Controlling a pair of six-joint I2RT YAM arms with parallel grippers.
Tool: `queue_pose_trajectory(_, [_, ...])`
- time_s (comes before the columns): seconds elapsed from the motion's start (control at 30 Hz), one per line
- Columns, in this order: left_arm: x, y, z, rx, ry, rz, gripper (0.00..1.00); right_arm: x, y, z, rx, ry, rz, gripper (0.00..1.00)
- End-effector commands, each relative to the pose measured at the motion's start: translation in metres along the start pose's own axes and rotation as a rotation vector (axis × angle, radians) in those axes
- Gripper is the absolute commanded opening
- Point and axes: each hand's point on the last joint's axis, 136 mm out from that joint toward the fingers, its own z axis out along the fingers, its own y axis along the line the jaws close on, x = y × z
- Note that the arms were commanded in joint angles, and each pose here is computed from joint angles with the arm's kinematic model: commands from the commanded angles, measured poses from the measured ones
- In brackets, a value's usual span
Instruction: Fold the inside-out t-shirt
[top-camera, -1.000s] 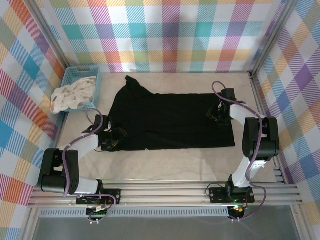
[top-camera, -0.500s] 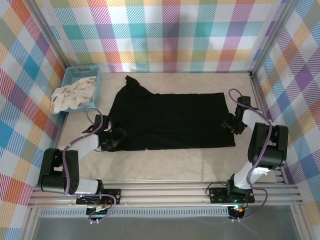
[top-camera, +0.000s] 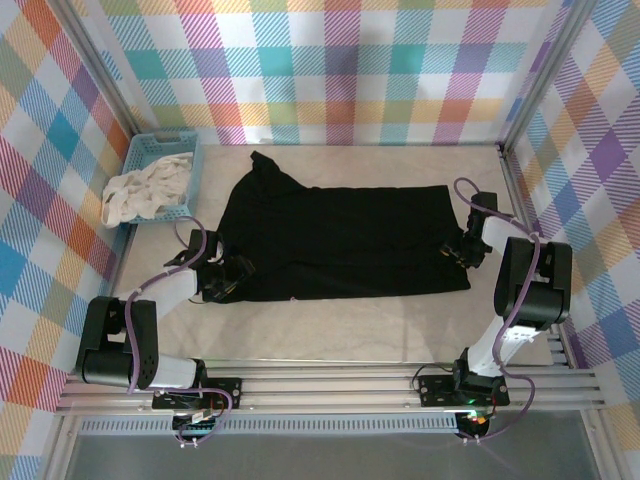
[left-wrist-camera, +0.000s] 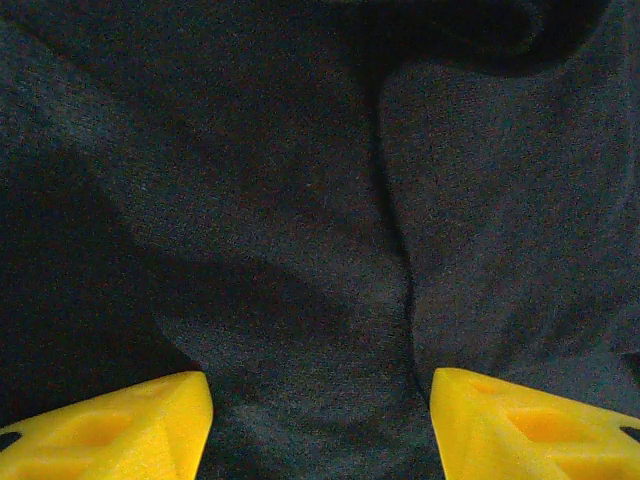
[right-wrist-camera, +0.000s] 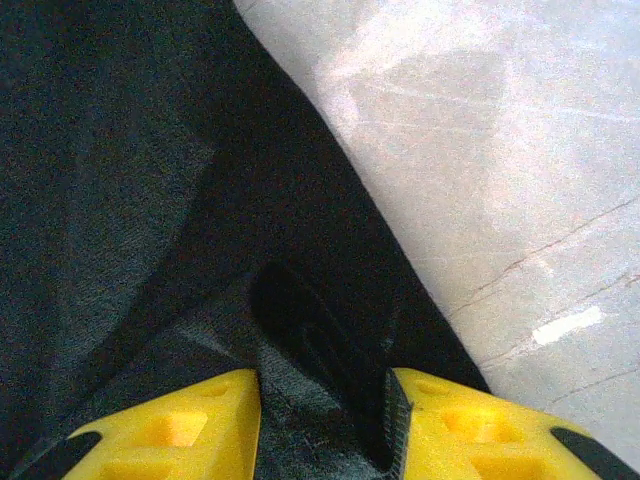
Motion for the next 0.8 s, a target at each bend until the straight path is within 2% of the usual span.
queue_pose_trajectory(0.0, [0.012, 0.015, 0.003, -0.061, 0.050, -0.006, 0.61, -0.008, 0.010, -0.007, -0.027, -0.013, -0.021, 0.38])
queue_pose_trajectory(0.3, [0.012, 0.016, 0.003, -0.062, 0.049, -0.004, 0.62, -0.011, 0.009, -0.015, -0.015, -0.034, -0.040, 0.37])
queue_pose_trajectory(0.77, [0.012, 0.015, 0.003, -0.063, 0.048, 0.000, 0.62, -0.011, 0.015, -0.031, -0.037, -0.046, -0.042, 0.25])
